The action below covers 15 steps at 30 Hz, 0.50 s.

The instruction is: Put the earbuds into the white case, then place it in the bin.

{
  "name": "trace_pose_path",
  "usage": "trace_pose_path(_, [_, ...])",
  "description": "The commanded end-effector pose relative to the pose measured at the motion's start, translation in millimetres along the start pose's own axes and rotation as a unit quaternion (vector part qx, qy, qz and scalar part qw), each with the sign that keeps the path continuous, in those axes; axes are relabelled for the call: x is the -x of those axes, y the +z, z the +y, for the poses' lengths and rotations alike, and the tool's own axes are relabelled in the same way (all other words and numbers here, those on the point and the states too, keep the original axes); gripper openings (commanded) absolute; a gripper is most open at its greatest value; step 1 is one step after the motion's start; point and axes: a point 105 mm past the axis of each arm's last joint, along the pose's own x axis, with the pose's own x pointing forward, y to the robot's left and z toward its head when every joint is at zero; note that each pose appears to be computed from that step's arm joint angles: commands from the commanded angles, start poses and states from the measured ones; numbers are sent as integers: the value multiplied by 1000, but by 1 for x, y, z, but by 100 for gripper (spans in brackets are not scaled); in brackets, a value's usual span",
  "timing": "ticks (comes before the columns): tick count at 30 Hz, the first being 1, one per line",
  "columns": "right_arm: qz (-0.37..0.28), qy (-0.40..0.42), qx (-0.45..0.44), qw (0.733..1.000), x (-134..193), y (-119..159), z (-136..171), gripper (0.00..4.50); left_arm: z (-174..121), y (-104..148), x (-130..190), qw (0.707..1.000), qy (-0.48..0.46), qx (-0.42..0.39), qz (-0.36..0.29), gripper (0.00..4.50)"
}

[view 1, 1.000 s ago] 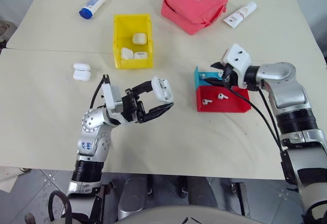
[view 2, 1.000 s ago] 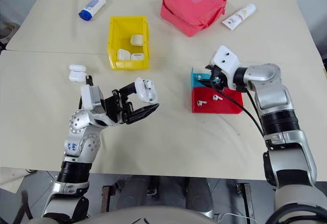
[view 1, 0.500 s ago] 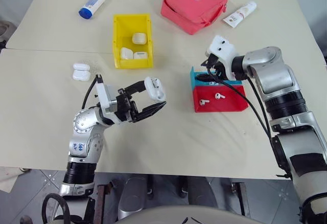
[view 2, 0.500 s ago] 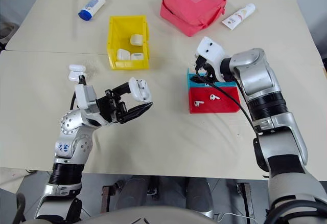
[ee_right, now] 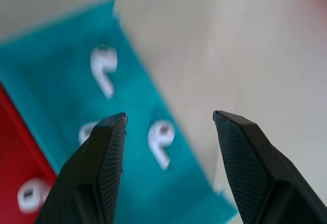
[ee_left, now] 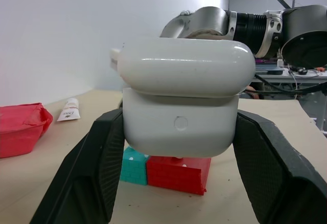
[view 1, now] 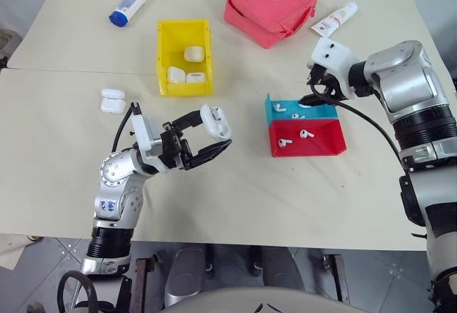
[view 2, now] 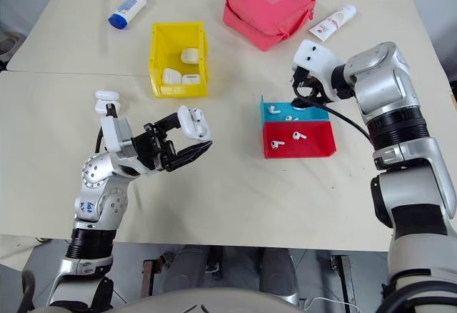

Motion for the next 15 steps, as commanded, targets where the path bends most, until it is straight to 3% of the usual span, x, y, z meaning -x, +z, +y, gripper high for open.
trace_pose_path(1, [6,-8,2,1000,9,11,-8,281,-2,8,-3,1000,-1,-15,-14,279])
trace_pose_path(15, [51,-1,-2,999,-7,7,-12,281,-12,8,-2,1000,-4,-13,-17,279])
